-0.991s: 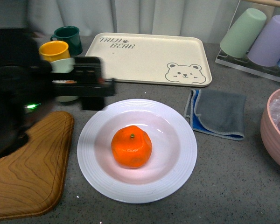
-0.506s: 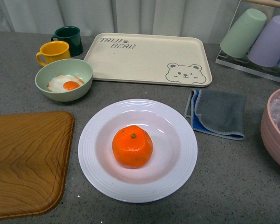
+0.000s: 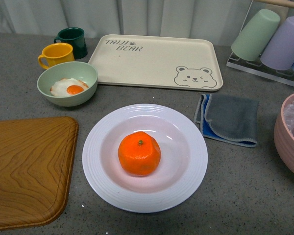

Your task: Place orange and plate with both arms

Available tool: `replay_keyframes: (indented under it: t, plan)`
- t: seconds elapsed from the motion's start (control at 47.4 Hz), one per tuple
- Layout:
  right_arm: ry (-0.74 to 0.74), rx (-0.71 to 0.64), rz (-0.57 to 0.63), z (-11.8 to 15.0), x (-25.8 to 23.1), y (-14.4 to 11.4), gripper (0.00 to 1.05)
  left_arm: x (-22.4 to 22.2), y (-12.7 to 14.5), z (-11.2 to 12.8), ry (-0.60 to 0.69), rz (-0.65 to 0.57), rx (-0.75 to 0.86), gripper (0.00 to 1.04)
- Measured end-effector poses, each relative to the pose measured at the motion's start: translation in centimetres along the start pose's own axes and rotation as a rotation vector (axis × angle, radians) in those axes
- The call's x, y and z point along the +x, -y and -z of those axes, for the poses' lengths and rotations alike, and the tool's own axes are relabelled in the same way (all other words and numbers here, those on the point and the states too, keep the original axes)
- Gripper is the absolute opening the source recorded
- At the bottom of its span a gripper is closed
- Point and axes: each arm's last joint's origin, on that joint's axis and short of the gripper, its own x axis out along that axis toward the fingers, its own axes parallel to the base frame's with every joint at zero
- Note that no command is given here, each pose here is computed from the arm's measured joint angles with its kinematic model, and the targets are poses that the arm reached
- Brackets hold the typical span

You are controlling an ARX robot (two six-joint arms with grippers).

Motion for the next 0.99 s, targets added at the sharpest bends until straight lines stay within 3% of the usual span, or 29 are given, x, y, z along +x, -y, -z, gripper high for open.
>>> replay_keyframes:
  t: [0.169, 0.991]
  plan:
    - [0.0, 0.0, 0.0, 0.0, 0.0, 0.0, 0.95, -0.8, -1.2, -0.5, 0.016, -0.009, -0.001, 0.04]
    - [0.0, 0.0, 0.0, 0.0, 0.0, 0.0, 0.95, -3.7, -1.2, -1.0, 0.037, -0.002, -0.001, 0.04]
